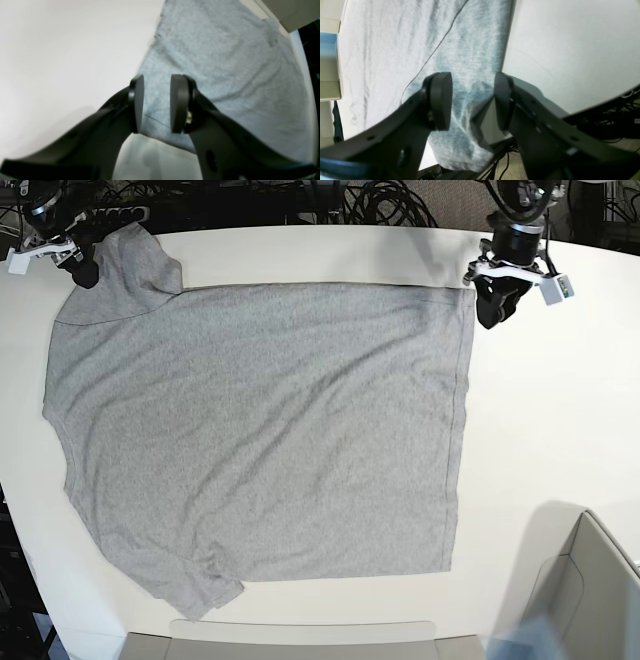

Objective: Fold the T-shirt properly
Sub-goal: 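Lower both grippers onto the shirt's shoulder edges and pinch the fabric, then lift the shoulder edge with both grippers and pull it over the shirt body, then lay the folded edge down and open both grippers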

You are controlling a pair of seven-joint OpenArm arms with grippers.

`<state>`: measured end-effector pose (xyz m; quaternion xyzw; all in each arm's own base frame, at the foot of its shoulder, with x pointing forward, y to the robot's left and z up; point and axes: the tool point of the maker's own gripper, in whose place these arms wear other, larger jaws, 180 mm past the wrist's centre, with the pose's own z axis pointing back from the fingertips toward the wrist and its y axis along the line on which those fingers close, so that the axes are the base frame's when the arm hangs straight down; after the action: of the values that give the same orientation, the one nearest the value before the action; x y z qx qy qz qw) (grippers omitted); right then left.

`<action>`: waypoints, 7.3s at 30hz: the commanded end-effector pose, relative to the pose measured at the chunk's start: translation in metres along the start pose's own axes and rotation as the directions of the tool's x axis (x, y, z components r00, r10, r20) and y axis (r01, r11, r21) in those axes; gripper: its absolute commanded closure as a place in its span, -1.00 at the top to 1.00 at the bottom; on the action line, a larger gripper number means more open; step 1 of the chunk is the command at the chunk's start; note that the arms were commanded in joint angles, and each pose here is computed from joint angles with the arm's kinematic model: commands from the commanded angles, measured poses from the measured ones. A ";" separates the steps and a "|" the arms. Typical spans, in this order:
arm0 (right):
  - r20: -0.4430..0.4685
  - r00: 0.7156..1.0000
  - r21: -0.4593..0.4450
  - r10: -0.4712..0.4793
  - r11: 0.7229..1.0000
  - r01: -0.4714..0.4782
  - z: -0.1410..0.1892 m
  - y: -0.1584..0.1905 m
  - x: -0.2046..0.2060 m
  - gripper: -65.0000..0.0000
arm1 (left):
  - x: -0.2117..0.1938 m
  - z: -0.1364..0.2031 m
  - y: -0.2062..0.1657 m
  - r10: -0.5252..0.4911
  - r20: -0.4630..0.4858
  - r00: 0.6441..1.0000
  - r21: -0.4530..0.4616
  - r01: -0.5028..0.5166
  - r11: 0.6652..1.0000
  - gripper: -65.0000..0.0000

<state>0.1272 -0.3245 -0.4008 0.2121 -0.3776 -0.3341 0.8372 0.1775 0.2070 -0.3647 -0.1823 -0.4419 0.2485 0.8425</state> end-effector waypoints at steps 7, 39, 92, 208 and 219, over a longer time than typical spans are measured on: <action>0.016 1.000 0.016 0.013 1.000 -0.013 0.003 0.005 0.005 -0.15 | -0.019 -0.022 0.036 0.039 -0.167 0.985 -0.022 -0.043 0.999 -0.41; -0.107 0.989 0.041 0.103 0.994 -0.099 -0.001 0.020 -0.011 -1.00 | -0.064 -0.035 0.012 -0.020 -0.289 0.957 -0.111 -0.013 0.994 -1.00; 0.034 0.867 -0.119 0.498 0.863 -0.491 -0.017 0.073 0.130 -1.00 | 0.007 -0.044 -0.026 0.019 -0.192 0.981 -0.022 -0.023 0.999 -1.00; -0.052 0.880 -0.130 0.471 0.871 -0.474 -0.095 0.013 0.150 -0.11 | 0.081 -0.151 -0.050 0.013 -0.100 0.995 0.067 -0.007 0.998 -0.38; 0.037 0.930 -0.036 0.365 0.931 -0.364 -0.116 0.022 0.144 -0.11 | 0.082 -0.146 -0.036 0.040 -0.086 0.995 0.096 -0.032 0.995 -0.38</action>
<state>0.2903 -0.3926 -0.4024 0.1286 -0.4096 -0.1957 0.8817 0.3362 0.2067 -0.3892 -0.1606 -0.3611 0.2808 0.8746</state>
